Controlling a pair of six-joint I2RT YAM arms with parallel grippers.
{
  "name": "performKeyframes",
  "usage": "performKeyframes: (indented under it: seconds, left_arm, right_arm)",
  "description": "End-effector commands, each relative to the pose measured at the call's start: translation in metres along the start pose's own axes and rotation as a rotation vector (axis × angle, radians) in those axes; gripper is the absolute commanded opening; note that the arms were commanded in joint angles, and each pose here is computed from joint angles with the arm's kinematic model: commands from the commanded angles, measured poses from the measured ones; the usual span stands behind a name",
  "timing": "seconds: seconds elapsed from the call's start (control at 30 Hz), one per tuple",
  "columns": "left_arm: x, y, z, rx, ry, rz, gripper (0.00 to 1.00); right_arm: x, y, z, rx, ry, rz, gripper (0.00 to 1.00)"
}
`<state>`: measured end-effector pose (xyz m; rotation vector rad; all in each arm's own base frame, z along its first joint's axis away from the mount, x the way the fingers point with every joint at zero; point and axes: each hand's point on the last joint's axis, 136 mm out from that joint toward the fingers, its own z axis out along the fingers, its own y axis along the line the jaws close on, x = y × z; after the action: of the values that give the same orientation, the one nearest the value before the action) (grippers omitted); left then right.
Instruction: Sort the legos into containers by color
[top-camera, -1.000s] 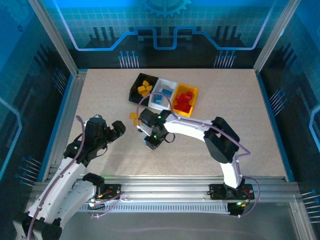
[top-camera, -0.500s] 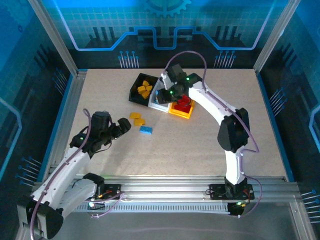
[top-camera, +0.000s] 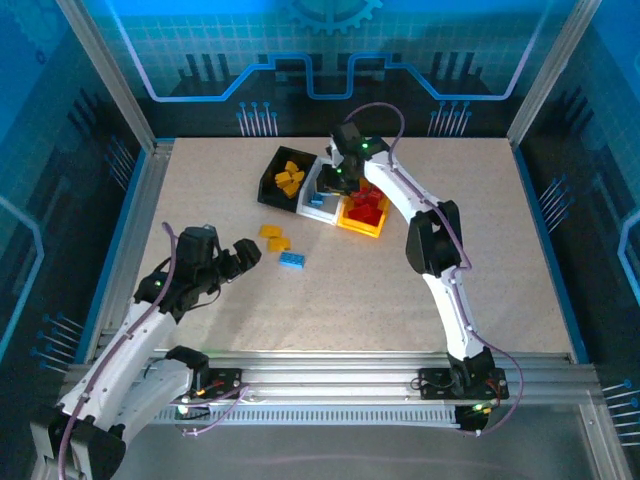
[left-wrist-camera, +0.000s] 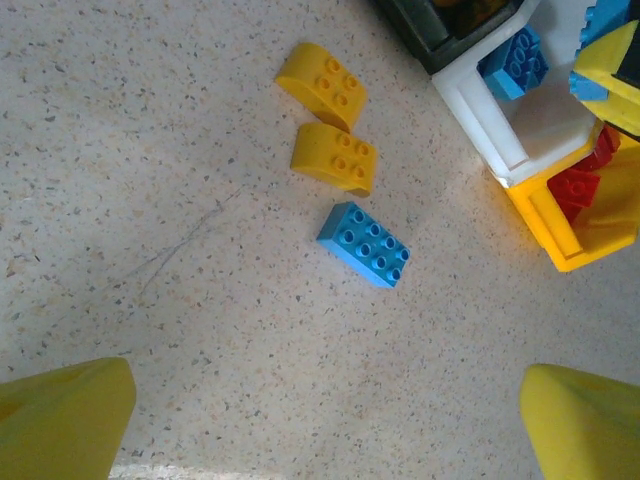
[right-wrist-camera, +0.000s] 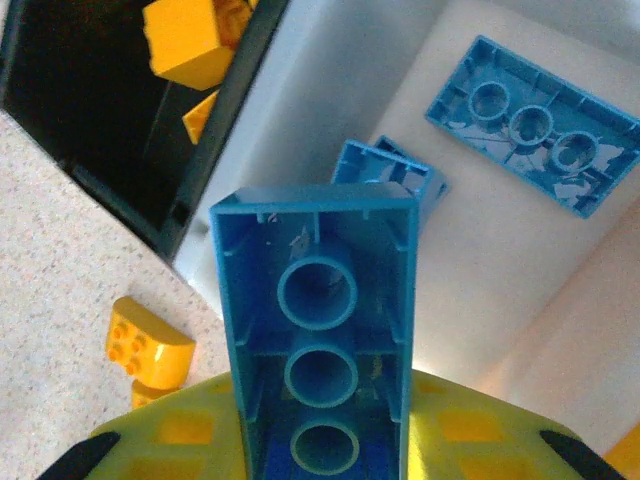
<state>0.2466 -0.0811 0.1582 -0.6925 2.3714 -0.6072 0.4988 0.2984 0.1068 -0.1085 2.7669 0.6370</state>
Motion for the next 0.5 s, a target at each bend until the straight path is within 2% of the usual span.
performKeyframes:
  seconds: [0.0,0.1,0.33,0.4,0.47]
  left_arm:
    - [0.009,0.01,0.002,-0.022,0.035,0.006,0.99]
    - [0.009,0.009,0.002,-0.02,0.033,0.013,0.99]
    - [0.003,0.007,0.003,-0.019,0.027,0.026,0.99]
    - [0.002,0.006,0.004,-0.018,0.028,0.028,0.99]
    - [0.001,0.005,0.005,-0.014,0.025,0.026,0.99]
  right_arm:
    - [-0.008,-0.004,-0.007,-0.007,-0.007,0.055,0.33]
    - [-0.007,-0.005,-0.008,-0.003,-0.005,0.057,0.42]
    - [-0.008,0.009,-0.038,-0.008,-0.049,0.008,0.49]
    - [-0.004,0.018,-0.052,-0.021,-0.058,-0.039,0.52]
    - [0.005,0.037,-0.066,-0.052,-0.074,-0.164,0.54]
